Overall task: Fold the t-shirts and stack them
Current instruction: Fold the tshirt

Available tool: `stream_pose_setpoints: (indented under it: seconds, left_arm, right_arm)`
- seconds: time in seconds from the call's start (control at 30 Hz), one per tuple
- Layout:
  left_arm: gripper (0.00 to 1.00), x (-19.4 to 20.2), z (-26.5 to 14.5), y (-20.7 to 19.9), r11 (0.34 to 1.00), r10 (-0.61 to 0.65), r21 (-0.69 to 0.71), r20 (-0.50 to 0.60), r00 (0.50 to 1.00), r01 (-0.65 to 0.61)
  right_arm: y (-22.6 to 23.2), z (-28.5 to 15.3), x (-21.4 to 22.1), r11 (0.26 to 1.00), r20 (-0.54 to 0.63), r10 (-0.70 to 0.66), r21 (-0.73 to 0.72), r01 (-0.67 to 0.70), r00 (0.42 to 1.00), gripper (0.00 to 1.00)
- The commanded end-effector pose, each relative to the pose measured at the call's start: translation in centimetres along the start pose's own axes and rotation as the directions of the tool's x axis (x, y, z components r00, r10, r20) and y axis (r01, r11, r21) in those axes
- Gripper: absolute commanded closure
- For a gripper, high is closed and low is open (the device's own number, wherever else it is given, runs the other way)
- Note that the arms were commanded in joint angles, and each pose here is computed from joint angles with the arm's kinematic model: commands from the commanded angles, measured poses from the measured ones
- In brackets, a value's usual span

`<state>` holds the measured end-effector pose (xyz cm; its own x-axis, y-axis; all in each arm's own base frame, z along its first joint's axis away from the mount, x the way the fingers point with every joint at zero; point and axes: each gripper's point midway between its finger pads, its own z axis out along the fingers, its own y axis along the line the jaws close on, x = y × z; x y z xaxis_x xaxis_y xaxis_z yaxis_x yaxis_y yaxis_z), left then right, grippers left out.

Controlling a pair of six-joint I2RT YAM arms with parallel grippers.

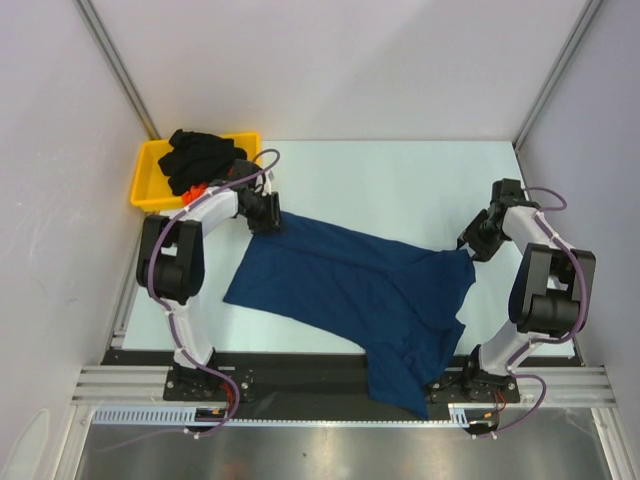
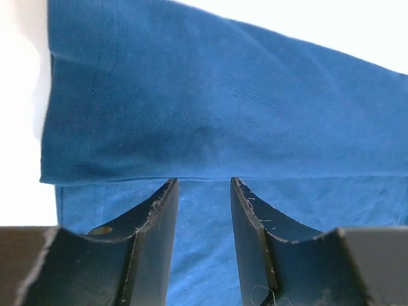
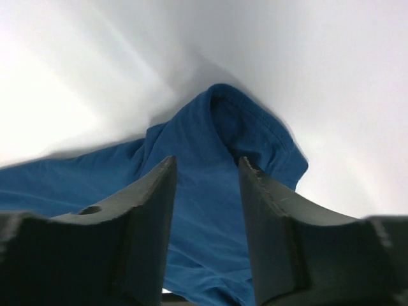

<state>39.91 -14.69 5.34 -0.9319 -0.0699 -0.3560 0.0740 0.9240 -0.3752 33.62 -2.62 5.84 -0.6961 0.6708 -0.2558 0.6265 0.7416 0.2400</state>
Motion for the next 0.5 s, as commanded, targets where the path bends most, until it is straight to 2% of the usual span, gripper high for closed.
stream_pose_setpoints:
  seconds: [0.0, 0.2, 0.37, 0.4, 0.43, 0.47]
  left_arm:
    - [0.56, 0.1, 0.9, -0.4, 0.999, -0.029, 0.023, -0.017, 0.999, 0.030]
    - [0.56, -0.7, 1.7, -0.1, 0.999, -0.044, -0.002, -0.037, 0.998, 0.044]
    - [0.56, -0.3, 2.3, 0.2, 0.997, -0.072, -0.011, -0.053, 0.996, 0.072]
    - [0.56, -0.2, 2.3, 0.2, 0.997, -0.074, -0.013, -0.050, 0.996, 0.073]
    - [0.56, -0.2, 2.3, 0.3, 0.997, -0.077, -0.016, -0.051, 0.996, 0.076]
    - [0.56, -0.2, 2.1, 0.3, 0.997, -0.074, -0.017, -0.046, 0.996, 0.073]
  right_arm:
    - [0.0, 1.1, -0.3, 0.999, 0.000, -0.036, -0.005, 0.036, 0.999, 0.52]
    - [-0.2, 1.9, -1.2, 0.998, 0.008, -0.055, 0.001, 0.055, 0.998, 0.61]
    - [-1.2, 2.3, -1.2, 0.999, -0.008, -0.040, 0.023, 0.040, 0.999, 0.83]
    - [-1.7, 2.2, -1.0, 0.999, -0.014, -0.036, 0.040, 0.036, 0.999, 0.89]
    - [-2.2, 1.9, -1.1, 0.998, -0.001, -0.033, 0.060, 0.033, 0.999, 1.00]
    - [-2.8, 1.8, -1.0, 0.997, -0.002, -0.021, 0.077, 0.021, 1.000, 1.00]
